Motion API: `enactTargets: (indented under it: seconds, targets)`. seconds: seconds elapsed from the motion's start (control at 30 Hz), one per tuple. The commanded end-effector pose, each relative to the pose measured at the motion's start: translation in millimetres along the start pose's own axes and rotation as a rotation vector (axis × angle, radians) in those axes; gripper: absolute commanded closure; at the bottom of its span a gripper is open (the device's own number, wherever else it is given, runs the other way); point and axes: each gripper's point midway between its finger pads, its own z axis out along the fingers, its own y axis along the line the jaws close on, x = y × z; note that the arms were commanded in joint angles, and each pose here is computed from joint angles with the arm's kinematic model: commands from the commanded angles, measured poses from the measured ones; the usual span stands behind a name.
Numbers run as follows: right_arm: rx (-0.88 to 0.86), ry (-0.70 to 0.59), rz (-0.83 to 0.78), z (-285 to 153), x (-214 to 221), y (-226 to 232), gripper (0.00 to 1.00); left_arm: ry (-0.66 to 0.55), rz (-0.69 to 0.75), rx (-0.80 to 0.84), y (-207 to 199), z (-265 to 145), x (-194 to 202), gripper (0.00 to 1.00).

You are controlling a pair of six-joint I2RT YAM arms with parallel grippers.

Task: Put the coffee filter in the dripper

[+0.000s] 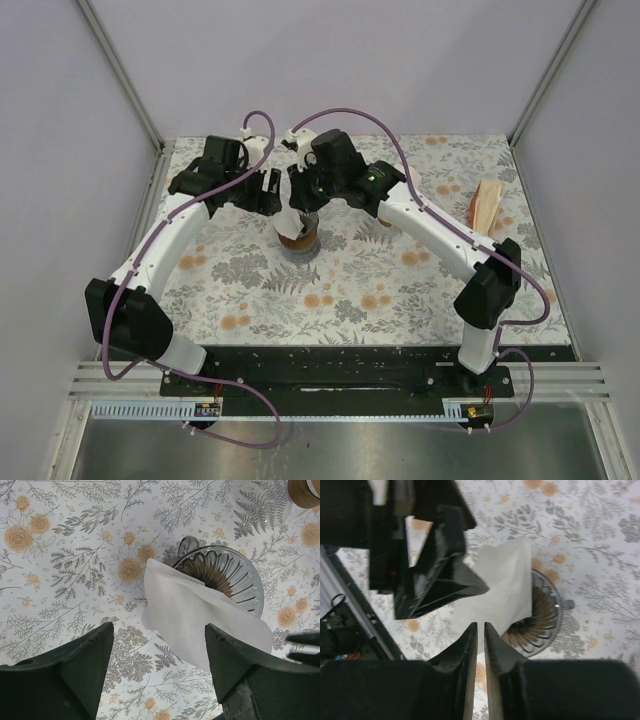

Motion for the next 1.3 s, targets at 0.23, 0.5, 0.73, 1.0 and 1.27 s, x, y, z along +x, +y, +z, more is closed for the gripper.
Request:
enactTargets:
  seconds: [0.23, 0.5, 0.73, 1.0, 1.27]
  targets:
    - [-0.020, 0.036, -0.115, 24, 11, 23, 1.00, -0.167, -0.093, -0.028, 31, -34, -40, 0.23]
    - [0.162, 0.175, -0.128, 59, 48, -19, 1.00, -0.179, -0.194, -0.045, 37, -26, -28, 0.20]
    - [0.161, 0.268, -0.119, 80, 75, -24, 1.00, -0.133, -0.352, 0.086, 14, -6, -5, 0.16]
    - [0.197, 0.331, -0.113, 88, 88, -32, 1.00, -0.169, -0.386, 0.075, 14, -10, -7, 0.18]
    - [0.207, 0.420, -0.096, 99, 105, -36, 1.00, -0.168, -0.397, 0.079, 11, -11, 6, 0.27]
